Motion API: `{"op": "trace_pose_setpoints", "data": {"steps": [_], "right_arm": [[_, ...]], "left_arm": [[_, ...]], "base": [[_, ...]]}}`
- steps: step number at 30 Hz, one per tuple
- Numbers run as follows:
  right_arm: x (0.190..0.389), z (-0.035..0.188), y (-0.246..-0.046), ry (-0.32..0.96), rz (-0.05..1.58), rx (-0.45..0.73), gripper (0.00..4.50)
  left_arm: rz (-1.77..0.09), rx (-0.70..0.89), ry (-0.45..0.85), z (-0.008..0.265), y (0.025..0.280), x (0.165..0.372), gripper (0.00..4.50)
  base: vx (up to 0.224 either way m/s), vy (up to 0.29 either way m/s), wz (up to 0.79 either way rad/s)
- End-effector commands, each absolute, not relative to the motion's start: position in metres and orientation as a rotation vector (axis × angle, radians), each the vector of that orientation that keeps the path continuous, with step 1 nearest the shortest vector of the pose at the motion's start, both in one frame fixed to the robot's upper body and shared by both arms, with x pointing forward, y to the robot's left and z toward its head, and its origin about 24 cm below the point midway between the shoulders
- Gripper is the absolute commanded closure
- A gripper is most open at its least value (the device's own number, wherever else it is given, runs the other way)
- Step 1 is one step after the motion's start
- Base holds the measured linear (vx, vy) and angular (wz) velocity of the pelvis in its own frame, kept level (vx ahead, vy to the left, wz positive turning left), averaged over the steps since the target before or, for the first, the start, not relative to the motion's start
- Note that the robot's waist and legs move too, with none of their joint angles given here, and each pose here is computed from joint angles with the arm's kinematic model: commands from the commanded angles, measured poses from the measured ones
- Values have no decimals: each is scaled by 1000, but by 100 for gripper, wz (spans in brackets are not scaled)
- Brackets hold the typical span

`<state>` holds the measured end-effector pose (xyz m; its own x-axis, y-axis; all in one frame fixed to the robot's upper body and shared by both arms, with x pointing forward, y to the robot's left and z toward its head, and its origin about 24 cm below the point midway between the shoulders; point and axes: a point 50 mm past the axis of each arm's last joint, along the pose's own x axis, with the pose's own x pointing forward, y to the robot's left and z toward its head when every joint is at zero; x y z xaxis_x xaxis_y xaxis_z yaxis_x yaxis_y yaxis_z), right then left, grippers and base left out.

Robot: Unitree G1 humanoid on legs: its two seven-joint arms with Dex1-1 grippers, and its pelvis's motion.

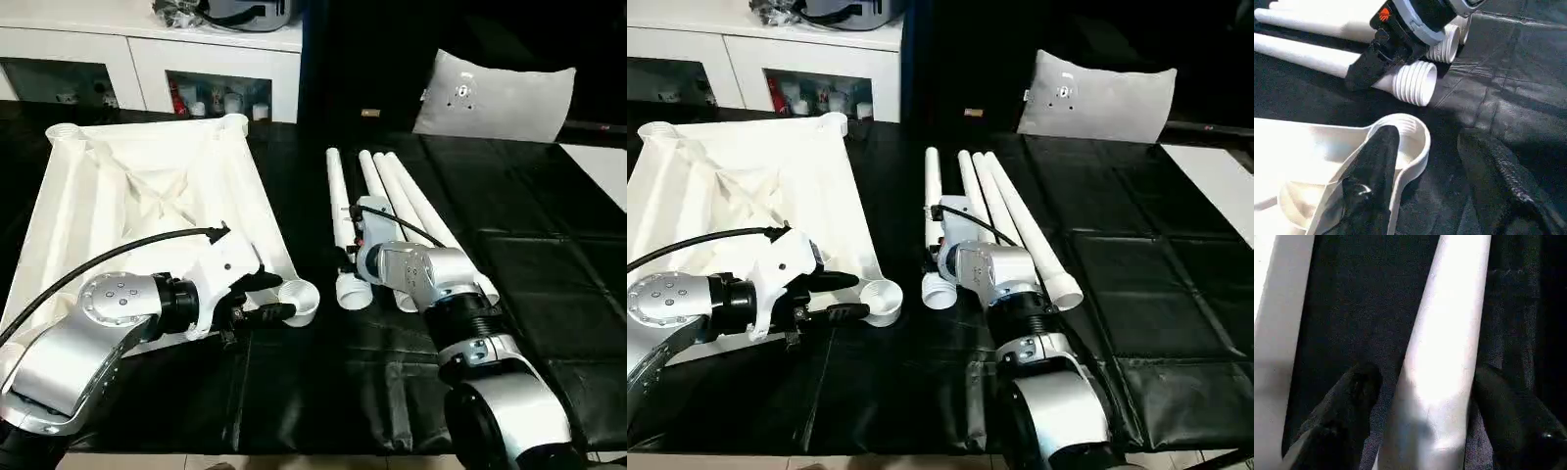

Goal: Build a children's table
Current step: Pick table leg

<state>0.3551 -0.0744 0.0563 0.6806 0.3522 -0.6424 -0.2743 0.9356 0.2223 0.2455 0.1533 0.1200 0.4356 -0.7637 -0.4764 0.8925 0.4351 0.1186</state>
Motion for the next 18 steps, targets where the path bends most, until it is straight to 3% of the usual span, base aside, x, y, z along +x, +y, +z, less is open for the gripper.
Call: {"op": "trace_pose_setpoints", "data": {"steps": [1, 14, 18], "right_arm": [[353, 49, -80, 786, 334, 110, 159], [354, 52, -86, 740, 314, 115, 253], [354, 54, -89, 613, 309, 50, 262]], "left_arm": [[-1085, 401, 361, 124, 148, 243, 226], [-1085, 390, 351, 123, 144, 245, 226], [-1082, 378, 360, 121, 143, 245, 226]], "base": [[0, 0, 0], [0, 0, 0], [0, 0, 0]]}}
